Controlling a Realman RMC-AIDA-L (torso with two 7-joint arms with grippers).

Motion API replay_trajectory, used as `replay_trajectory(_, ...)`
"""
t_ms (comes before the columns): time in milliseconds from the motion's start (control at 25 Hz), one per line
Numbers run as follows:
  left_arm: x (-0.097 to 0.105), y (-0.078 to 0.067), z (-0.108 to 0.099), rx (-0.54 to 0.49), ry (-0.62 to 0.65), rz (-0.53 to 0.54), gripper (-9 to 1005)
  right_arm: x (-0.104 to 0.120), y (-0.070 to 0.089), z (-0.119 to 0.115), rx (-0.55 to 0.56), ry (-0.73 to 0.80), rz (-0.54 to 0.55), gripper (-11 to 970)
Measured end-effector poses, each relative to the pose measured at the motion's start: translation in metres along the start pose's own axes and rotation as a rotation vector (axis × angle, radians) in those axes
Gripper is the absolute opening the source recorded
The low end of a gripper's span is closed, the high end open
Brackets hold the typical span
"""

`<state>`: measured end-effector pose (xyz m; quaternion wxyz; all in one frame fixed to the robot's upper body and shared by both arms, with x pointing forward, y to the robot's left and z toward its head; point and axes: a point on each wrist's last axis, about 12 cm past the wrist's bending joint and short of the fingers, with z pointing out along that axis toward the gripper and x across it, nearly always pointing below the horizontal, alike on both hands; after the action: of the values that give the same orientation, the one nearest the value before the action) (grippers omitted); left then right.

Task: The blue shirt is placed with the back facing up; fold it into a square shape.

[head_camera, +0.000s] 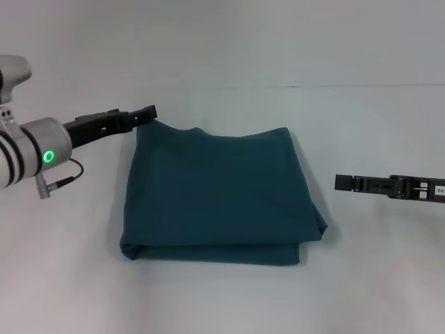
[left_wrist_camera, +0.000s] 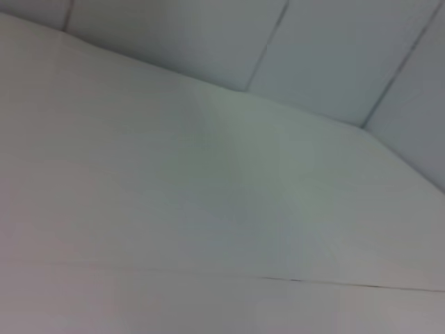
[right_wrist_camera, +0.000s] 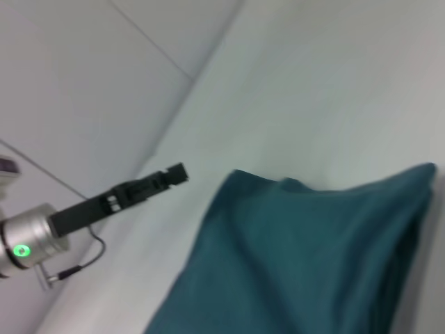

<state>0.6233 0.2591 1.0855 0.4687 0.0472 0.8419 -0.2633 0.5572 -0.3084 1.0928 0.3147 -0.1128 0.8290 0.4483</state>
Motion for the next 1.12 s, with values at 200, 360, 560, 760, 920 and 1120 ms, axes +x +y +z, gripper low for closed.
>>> replay_trajectory(200,0.003,-0.008,-0.017,0.133,0.008,0.024,892,0.015,0.002,-0.010,-0.056,-0.107,-0.062,911)
replay_trajectory(360,0.005,-0.017,-0.036,0.270,-0.027,0.067,893,0.026,0.005,-0.023,-0.089,-0.202,-0.144,916)
replay_trajectory(560,0.013,-0.020,-0.065,0.441,-0.083,0.114,892,0.035,0.009,-0.030,-0.112,-0.260,-0.247,916)
replay_trajectory(760,0.026,-0.016,-0.090,0.520,-0.144,0.119,890,0.038,0.014,-0.020,-0.132,-0.275,-0.357,916)
replay_trajectory(920,0.037,-0.016,-0.110,0.594,-0.200,0.199,889,0.032,0.021,-0.009,-0.174,-0.236,-0.445,916)
replay_trajectory(1120,0.046,-0.016,-0.122,0.623,-0.237,0.257,888,0.021,0.030,0.003,-0.226,-0.164,-0.516,917)
